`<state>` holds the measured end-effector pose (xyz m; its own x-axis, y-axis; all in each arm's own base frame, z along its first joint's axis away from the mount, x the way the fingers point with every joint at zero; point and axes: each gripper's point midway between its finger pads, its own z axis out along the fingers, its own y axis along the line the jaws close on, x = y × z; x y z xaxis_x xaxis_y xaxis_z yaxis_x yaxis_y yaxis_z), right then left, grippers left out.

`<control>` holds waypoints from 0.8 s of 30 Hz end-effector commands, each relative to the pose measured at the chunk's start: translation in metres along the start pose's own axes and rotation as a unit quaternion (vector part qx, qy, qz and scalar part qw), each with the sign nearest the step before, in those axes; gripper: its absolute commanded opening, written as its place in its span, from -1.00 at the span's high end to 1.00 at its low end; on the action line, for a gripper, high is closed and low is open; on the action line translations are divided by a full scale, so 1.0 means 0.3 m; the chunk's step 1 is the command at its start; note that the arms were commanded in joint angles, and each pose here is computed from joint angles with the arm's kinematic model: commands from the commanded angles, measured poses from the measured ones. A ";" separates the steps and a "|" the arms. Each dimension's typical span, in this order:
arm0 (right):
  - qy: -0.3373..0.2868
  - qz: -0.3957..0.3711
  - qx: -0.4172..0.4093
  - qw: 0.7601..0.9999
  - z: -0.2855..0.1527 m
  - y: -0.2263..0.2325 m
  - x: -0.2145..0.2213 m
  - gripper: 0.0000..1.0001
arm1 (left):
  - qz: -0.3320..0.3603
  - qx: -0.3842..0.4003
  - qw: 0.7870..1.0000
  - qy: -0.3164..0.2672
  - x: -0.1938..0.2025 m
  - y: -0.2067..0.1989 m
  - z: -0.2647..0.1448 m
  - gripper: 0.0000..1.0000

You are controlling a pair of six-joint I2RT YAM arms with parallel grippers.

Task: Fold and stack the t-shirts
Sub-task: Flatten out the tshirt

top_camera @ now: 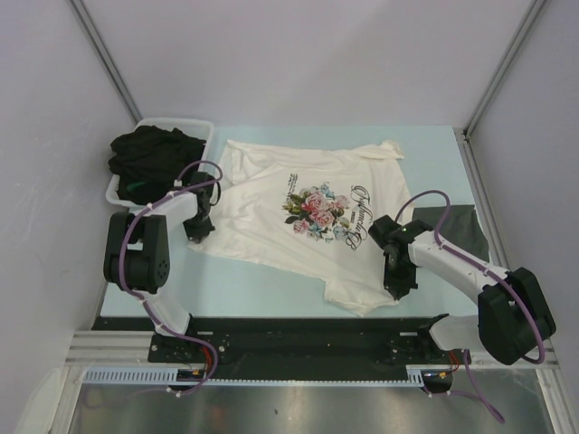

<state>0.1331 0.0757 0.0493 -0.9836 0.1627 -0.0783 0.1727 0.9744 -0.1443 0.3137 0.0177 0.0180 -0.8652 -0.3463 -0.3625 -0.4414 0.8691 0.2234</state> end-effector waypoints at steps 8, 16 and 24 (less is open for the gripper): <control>0.014 -0.003 0.001 1.000 -0.003 -0.015 0.015 1.00 | -0.012 0.018 0.998 0.056 0.172 0.039 0.004 1.00; -0.009 0.052 -0.026 0.998 -0.057 -0.057 -0.049 1.00 | -0.011 0.017 0.998 0.066 0.239 0.083 -0.030 1.00; -0.022 0.082 -0.030 0.996 -0.096 -0.092 -0.075 1.00 | -0.017 0.035 0.997 0.066 0.275 0.105 -0.101 1.00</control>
<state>0.1483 0.0529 0.0710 -0.9413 0.3149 -0.1216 0.3240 0.9439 -0.0636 0.2542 0.0118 0.0151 -0.8670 -0.3826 -0.3193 -0.4474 0.8797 0.1610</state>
